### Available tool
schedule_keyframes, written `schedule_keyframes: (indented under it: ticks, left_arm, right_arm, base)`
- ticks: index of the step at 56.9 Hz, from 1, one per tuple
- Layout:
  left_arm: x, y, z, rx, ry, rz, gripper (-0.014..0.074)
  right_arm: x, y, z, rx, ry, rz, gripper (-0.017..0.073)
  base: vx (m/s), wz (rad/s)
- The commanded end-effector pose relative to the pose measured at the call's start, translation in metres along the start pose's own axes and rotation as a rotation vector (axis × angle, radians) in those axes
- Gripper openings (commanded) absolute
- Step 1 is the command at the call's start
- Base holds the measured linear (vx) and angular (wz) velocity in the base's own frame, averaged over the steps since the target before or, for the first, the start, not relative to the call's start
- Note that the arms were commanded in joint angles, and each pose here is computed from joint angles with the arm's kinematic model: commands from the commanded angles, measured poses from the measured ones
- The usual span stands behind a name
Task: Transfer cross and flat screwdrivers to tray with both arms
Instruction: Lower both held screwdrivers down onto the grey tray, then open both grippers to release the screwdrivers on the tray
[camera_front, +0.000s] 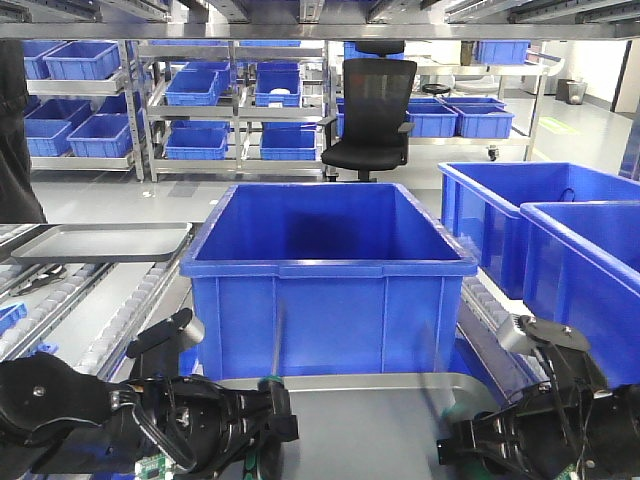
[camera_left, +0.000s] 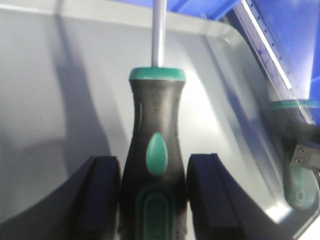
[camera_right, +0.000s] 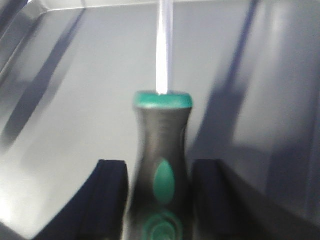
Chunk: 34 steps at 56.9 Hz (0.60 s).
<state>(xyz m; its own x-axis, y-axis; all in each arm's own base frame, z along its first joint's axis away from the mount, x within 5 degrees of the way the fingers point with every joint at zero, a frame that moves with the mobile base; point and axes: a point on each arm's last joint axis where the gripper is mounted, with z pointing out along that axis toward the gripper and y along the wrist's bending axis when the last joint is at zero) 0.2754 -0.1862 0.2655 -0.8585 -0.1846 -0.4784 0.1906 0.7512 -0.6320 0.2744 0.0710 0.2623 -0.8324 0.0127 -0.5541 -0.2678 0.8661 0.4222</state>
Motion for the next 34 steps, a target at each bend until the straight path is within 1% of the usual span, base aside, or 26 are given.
schedule_keyframes:
  ticks: [1,4,10,12,15,21,26,29,30,31,33,34]
  left_arm:
    - [-0.01,-0.016,-0.014,0.05,-0.067,0.003,0.0482]
    - [-0.01,-0.016,-0.014,0.051,-0.066,0.007,0.0487]
    - [-0.01,-0.016,-0.015,0.053,-0.065,0.01,0.0484]
    - [-0.009,-0.017,-0.016,0.057,-0.064,0.018,0.0481]
    - [-0.009,-0.02,-0.022,0.068,-0.067,0.06,0.0468]
    - [-0.01,-0.029,-0.038,0.094,-0.101,0.118,0.0419]
    - [-0.011,-0.038,-0.061,0.119,-0.148,0.182,0.0323]
    - [-0.01,-0.044,-0.078,0.126,-0.18,0.237,0.0237]
    - [-0.01,-0.046,-0.085,0.128,-0.193,0.259,0.0199]
    - [-0.009,-0.048,-0.094,0.129,-0.21,0.293,0.0146]
    - [-0.007,-0.052,-0.106,0.13,-0.229,0.336,0.0079]
    - [-0.006,-0.053,-0.114,0.13,-0.241,0.362,0.0039]
  right_arm:
    - [-0.011,0.009,-0.013,-0.024,-0.071,-0.015,0.0473]
    - [-0.011,0.009,-0.013,-0.025,-0.067,-0.03,0.0473]
    - [-0.011,0.01,-0.014,-0.027,-0.072,-0.032,0.0467]
    - [-0.012,0.011,-0.016,-0.027,-0.08,-0.035,0.0461]
    - [-0.013,0.014,-0.023,-0.026,-0.105,-0.046,0.0445]
    - [-0.016,0.022,-0.041,-0.025,-0.164,-0.084,0.0389]
    - [-0.016,0.033,-0.062,-0.027,-0.22,-0.129,0.0292]
    - [-0.014,0.039,-0.076,-0.026,-0.257,-0.16,0.0213]
    - [-0.013,0.042,-0.082,-0.023,-0.271,-0.176,0.0175]
    - [-0.011,0.044,-0.088,-0.019,-0.284,-0.193,0.012]
    - [-0.007,0.049,-0.1,-0.008,-0.313,-0.228,0.0036]
    - [-0.006,0.051,-0.104,-0.005,-0.321,-0.241,0.0007]
  base:
    - [0.0,0.0]
    - [0.0,0.0]
    - [0.0,0.0]
    - [0.0,0.0]
    - [0.0,0.0]
    - [0.0,0.0]
    - [0.0,0.0]
    - [0.0,0.0]
    - [0.0,0.0]
    - [0.0,0.0]
    - [0.0,0.0]
    - [0.0,0.0]
